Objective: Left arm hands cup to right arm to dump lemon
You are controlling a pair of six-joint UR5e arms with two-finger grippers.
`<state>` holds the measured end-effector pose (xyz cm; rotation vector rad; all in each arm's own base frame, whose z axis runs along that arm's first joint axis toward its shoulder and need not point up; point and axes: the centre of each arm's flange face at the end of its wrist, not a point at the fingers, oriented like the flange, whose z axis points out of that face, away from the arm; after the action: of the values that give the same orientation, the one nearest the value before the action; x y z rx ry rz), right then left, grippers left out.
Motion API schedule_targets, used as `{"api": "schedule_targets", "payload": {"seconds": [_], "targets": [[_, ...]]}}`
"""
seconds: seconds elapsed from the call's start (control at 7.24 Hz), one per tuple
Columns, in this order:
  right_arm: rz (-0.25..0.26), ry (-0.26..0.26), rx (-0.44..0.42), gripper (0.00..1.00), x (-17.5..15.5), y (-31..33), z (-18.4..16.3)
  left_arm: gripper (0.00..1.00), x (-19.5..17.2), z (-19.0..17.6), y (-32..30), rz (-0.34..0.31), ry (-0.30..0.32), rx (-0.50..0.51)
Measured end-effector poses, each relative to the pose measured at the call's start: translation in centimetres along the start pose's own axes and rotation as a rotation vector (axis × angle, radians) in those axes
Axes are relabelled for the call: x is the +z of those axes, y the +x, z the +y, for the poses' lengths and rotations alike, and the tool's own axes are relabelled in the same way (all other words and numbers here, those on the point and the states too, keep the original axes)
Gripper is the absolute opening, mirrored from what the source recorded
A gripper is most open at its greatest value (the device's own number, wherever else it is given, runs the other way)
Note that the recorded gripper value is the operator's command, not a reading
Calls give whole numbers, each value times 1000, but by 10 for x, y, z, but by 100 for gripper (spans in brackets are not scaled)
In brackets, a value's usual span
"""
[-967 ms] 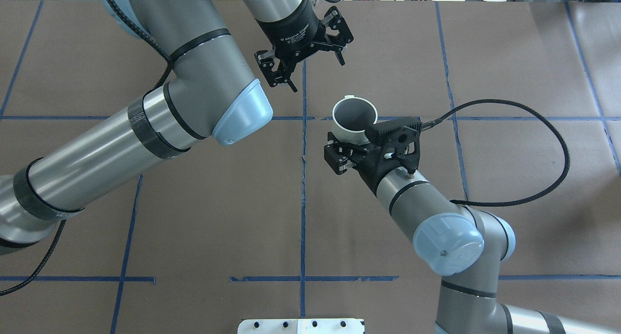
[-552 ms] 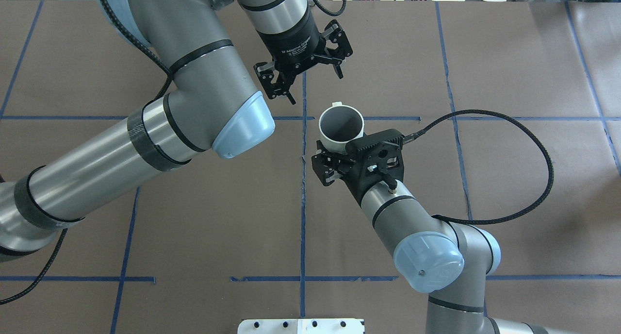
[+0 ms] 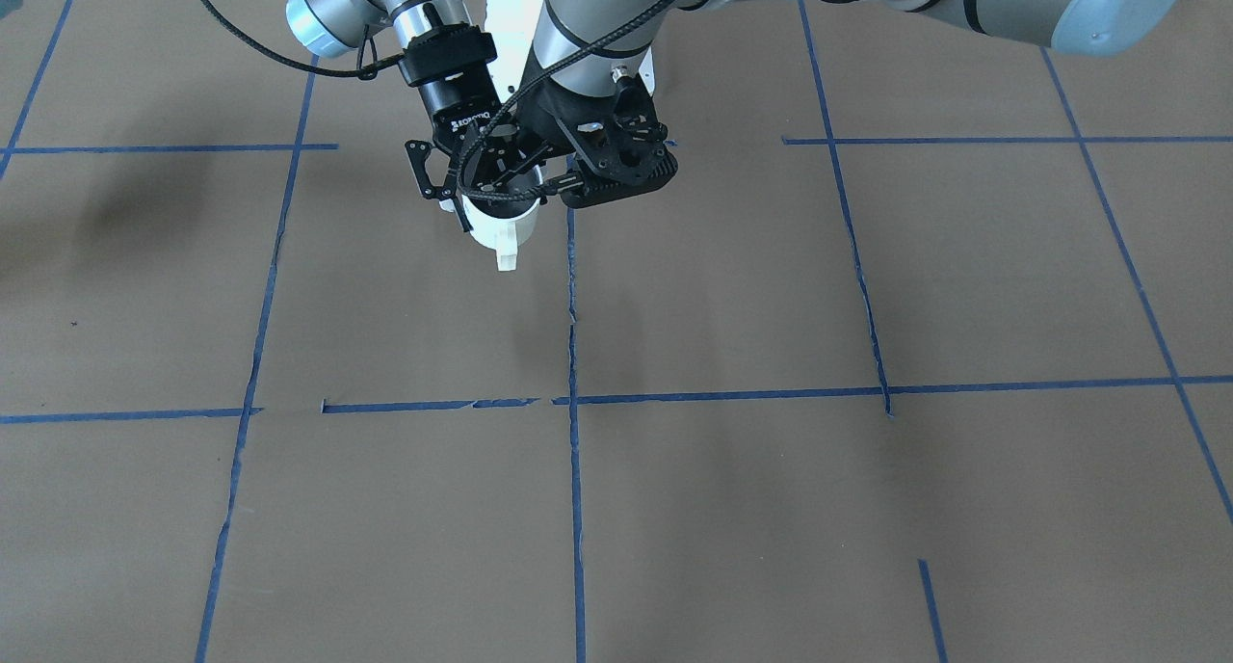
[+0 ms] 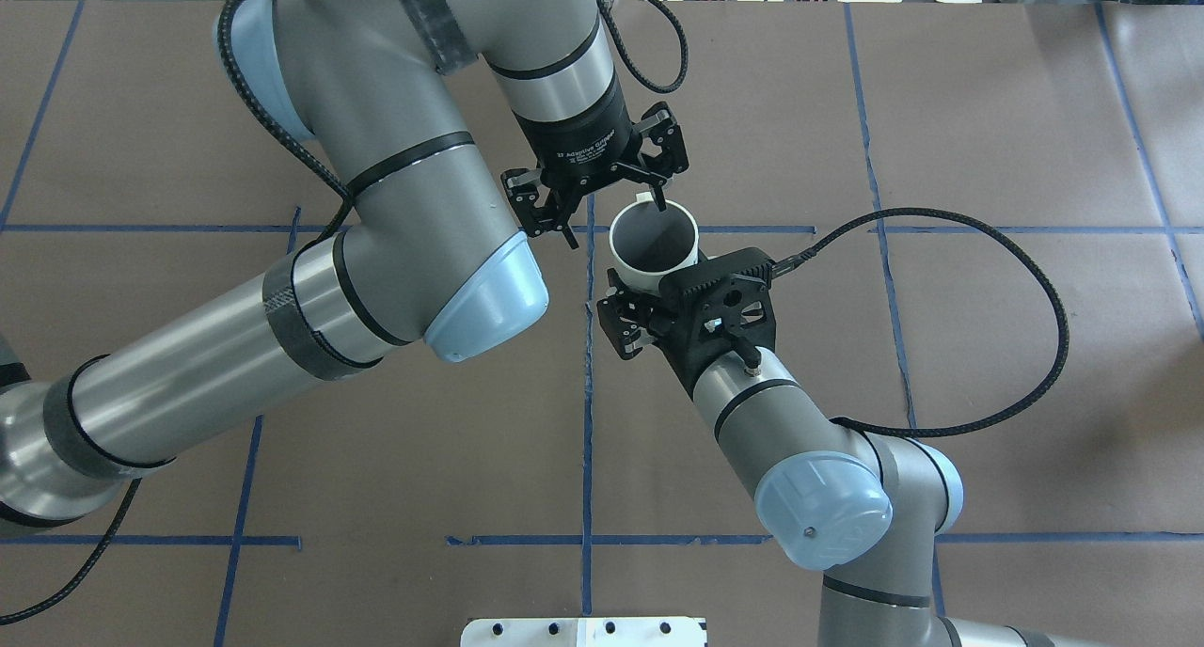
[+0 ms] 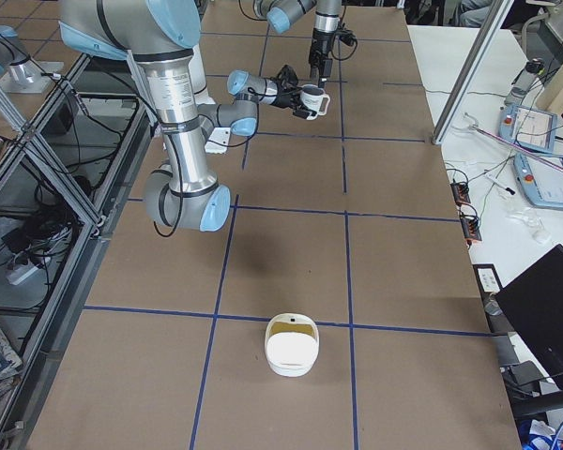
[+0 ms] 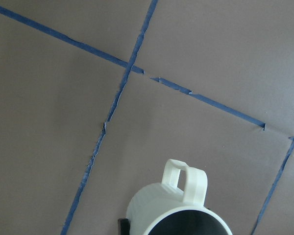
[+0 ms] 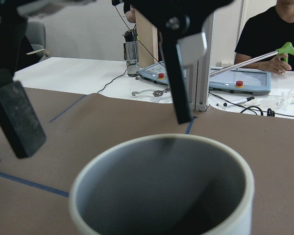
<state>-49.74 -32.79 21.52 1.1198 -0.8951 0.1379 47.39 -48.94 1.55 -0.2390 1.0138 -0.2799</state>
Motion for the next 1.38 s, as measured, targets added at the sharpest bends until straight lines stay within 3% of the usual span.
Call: {"api": "schedule_targets", "payload": {"seconds": [0.14, 0.41, 0.55, 0.69, 0.83, 1.38], "targets": [[1, 3, -5, 45, 0, 0, -1, 75, 7, 4, 0, -13, 0, 8], [2, 4, -8, 49, 0, -1, -1, 15, 18, 10, 0, -28, -4, 15], [2, 5, -9, 53, 0, -1, -1, 1, 19, 11, 0, -30, -5, 16], [1, 4, -9, 63, 0, -1, -1, 0, 20, 11, -1, -32, -6, 16], [1, 3, -10, 100, -1, -1, 0, 0, 22, 10, -4, -37, -6, 12], [24, -6, -38, 100, 3, -3, 26, 0, 12, 15, -11, -46, -4, 3]]}}
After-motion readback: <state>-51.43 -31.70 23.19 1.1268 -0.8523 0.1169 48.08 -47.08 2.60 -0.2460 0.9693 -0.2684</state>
